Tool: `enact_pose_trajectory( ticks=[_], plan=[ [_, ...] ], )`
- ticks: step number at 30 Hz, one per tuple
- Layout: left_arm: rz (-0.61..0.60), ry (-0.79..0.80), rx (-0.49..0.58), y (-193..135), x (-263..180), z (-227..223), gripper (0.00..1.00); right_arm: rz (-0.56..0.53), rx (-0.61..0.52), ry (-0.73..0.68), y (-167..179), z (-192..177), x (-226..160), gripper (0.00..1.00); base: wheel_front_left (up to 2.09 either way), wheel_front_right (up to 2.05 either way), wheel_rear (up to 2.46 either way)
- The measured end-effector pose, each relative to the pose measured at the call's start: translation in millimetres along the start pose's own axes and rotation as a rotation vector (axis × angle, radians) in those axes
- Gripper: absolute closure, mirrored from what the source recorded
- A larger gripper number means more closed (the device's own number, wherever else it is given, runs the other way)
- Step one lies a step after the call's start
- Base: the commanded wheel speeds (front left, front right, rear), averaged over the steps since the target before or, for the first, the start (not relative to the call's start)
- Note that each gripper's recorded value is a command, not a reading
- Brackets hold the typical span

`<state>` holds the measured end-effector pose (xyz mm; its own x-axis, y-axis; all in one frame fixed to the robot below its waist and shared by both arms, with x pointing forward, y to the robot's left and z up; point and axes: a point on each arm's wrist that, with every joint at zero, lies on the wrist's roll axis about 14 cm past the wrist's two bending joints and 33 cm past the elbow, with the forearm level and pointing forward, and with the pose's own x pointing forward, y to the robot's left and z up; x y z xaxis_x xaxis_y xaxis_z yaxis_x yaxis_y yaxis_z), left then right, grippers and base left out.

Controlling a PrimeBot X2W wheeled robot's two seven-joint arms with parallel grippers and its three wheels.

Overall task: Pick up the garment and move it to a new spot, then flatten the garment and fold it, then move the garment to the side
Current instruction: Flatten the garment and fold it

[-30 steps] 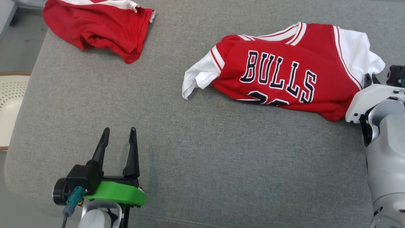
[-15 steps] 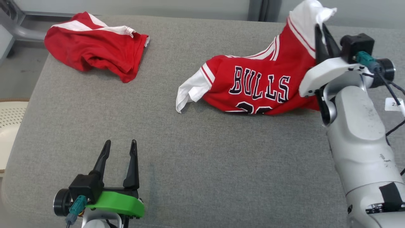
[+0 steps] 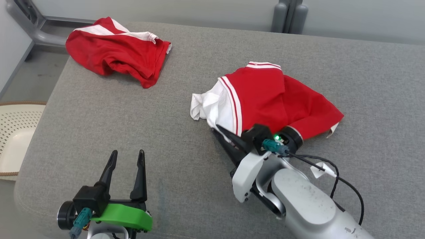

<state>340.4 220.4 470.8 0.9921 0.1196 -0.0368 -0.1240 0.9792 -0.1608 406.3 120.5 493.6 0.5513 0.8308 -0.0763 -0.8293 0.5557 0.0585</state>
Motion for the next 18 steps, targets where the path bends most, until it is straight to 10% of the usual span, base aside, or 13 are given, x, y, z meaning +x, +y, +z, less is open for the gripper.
enact_pose_trajectory(
  ticks=[13,14,16,18],
  plan=[
    [0.012,0.003,-0.006,1,3,-1,0.0,0.148,0.051,0.188,62,-63,-23,1.0,0.0,0.0,0.0],
    [0.009,0.003,-0.007,0,3,-1,0.0,0.152,0.055,0.192,64,-65,-25,0.8,0.0,0.0,0.0],
    [0.001,0.003,-0.008,-3,5,-1,0.0,0.153,0.06,0.186,66,-64,-27,0.0,0.0,0.0,0.0],
    [-0.007,0.003,-0.009,-5,6,-2,0.0,0.143,0.073,0.178,65,-63,-29,0.0,0.0,0.0,0.0]
  ],
)
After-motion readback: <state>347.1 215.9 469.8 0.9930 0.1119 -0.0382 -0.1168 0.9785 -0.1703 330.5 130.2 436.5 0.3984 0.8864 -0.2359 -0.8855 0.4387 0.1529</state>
